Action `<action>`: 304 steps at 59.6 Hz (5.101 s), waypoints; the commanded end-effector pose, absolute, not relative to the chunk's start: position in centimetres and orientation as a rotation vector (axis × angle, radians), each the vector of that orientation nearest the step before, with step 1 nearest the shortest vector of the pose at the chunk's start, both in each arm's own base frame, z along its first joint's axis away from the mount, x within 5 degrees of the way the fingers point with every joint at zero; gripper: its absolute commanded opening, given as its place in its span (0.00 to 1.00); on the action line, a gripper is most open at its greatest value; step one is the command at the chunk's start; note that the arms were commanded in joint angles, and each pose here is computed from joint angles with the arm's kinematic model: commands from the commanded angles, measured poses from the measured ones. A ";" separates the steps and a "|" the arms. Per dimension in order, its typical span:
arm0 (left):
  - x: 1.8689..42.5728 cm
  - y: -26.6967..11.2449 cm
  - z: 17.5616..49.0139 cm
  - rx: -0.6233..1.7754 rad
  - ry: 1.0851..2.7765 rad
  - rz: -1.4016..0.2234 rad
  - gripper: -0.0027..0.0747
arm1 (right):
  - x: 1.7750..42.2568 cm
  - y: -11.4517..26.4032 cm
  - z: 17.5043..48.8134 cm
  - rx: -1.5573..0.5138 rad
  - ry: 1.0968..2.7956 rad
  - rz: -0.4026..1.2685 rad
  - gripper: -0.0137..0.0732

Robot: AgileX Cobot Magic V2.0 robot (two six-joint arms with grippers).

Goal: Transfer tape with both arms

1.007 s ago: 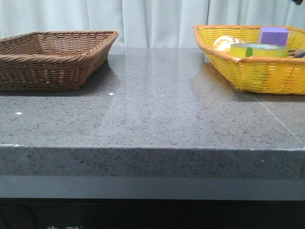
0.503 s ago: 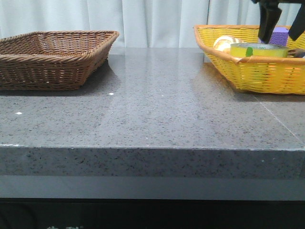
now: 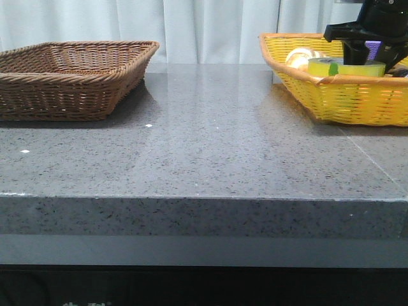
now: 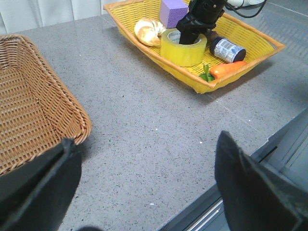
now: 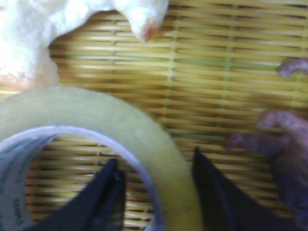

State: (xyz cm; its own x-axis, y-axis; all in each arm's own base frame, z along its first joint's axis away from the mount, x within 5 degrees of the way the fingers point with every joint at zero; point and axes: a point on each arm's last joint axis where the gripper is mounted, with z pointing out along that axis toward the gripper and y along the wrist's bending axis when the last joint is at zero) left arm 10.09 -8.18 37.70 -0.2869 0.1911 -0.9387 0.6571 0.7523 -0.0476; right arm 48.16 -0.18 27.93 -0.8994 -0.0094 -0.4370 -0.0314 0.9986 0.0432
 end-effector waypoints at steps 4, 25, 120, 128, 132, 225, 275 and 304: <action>10.2 -8.3 39.4 0.612 1.748 -0.551 0.76 | 47.3 -0.4 32.8 -0.037 2.545 0.055 0.37; 10.2 -8.3 39.4 0.612 1.748 -0.551 0.76 | 44.5 -0.3 38.8 -0.047 2.460 0.063 0.36; 10.2 -8.3 39.4 0.612 1.748 -0.551 0.76 | 41.5 21.7 33.3 -0.857 2.394 0.161 0.61; 10.2 -8.3 39.4 0.612 1.748 -0.551 0.76 | 40.7 21.6 35.5 -0.844 2.365 0.201 0.67; 10.2 -8.3 39.4 0.612 1.748 -0.551 0.76 | 39.9 21.4 37.0 -0.832 2.335 0.232 0.67; 13.7 -10.6 39.9 0.756 1.864 -0.457 0.76 | 14.0 8.7 40.5 -0.546 1.956 0.480 0.67; 30.7 -23.7 37.3 1.663 1.935 -0.331 0.76 | 14.8 9.1 40.0 -0.551 1.989 0.476 0.67; 34.8 -26.7 32.3 1.706 2.009 -0.377 0.76 | 14.8 9.1 40.0 -0.551 1.989 0.476 0.67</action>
